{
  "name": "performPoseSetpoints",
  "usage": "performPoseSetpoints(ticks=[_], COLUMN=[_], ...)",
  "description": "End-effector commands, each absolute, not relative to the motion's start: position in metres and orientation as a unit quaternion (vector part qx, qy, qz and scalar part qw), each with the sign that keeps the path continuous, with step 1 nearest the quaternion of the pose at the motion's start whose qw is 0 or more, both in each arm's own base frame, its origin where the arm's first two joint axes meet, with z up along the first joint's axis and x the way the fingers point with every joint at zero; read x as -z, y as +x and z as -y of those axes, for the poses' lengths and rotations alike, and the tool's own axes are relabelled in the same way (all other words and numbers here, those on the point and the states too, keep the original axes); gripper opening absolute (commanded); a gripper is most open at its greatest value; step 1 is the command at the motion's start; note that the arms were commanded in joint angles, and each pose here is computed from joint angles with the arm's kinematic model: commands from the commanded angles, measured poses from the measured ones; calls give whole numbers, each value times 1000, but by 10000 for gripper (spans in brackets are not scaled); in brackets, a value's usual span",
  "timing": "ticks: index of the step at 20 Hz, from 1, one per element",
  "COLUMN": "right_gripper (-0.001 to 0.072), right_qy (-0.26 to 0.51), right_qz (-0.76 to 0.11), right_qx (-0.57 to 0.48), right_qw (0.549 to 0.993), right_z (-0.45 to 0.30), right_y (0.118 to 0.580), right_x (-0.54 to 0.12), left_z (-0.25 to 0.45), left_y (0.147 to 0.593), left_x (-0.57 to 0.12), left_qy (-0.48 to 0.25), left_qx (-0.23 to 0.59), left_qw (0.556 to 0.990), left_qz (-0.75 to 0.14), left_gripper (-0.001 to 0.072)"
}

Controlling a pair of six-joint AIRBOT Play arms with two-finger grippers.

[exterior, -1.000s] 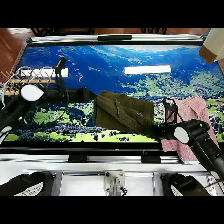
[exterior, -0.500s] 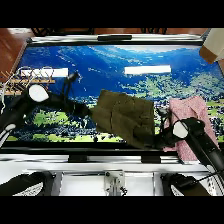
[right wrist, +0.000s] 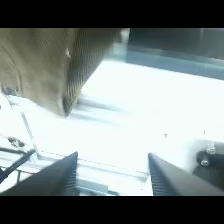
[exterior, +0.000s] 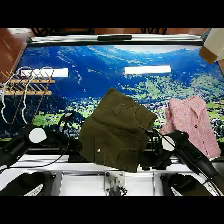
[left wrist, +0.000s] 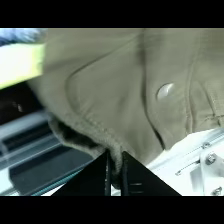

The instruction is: Fold the shirts.

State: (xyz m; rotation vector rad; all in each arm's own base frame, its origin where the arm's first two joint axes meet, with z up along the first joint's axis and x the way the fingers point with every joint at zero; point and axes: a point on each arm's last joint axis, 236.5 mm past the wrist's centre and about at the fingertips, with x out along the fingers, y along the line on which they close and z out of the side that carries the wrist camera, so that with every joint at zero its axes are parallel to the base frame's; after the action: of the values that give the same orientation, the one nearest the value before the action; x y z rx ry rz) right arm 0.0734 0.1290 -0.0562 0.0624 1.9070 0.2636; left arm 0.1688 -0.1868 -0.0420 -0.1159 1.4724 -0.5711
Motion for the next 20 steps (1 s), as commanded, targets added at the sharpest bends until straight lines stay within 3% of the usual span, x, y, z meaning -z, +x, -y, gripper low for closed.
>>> performPoseSetpoints(ticks=[1, 4, 9, 11, 14, 20], right_gripper=[580, 642, 642, 642, 642, 641], right_qy=[63, 125, 268, 304, 310, 297], right_qz=[-807, -781, -753, -723, -709, -738], right_qx=[-141, -112, -72, -76, -73, -65], right_qw=[571, 602, 597, 616, 629, 603], right_z=[-141, -139, -162, -172, -172, -177], right_y=[58, 58, 58, 77, 87, 84], right_x=[36, 32, 86, 87, 89, 110], left_z=[186, 186, 186, 186, 186, 186], left_y=[159, 159, 159, 159, 159, 159], left_x=[47, 47, 47, 47, 47, 47], left_qy=[-62, -61, -61, -61, -61, -62], left_qx=[252, 253, 253, 253, 253, 252], left_qw=[699, 699, 699, 699, 699, 699], left_qz=[-666, -666, -666, -666, -666, -666], left_gripper=[59, 59, 59, 59, 59, 59])
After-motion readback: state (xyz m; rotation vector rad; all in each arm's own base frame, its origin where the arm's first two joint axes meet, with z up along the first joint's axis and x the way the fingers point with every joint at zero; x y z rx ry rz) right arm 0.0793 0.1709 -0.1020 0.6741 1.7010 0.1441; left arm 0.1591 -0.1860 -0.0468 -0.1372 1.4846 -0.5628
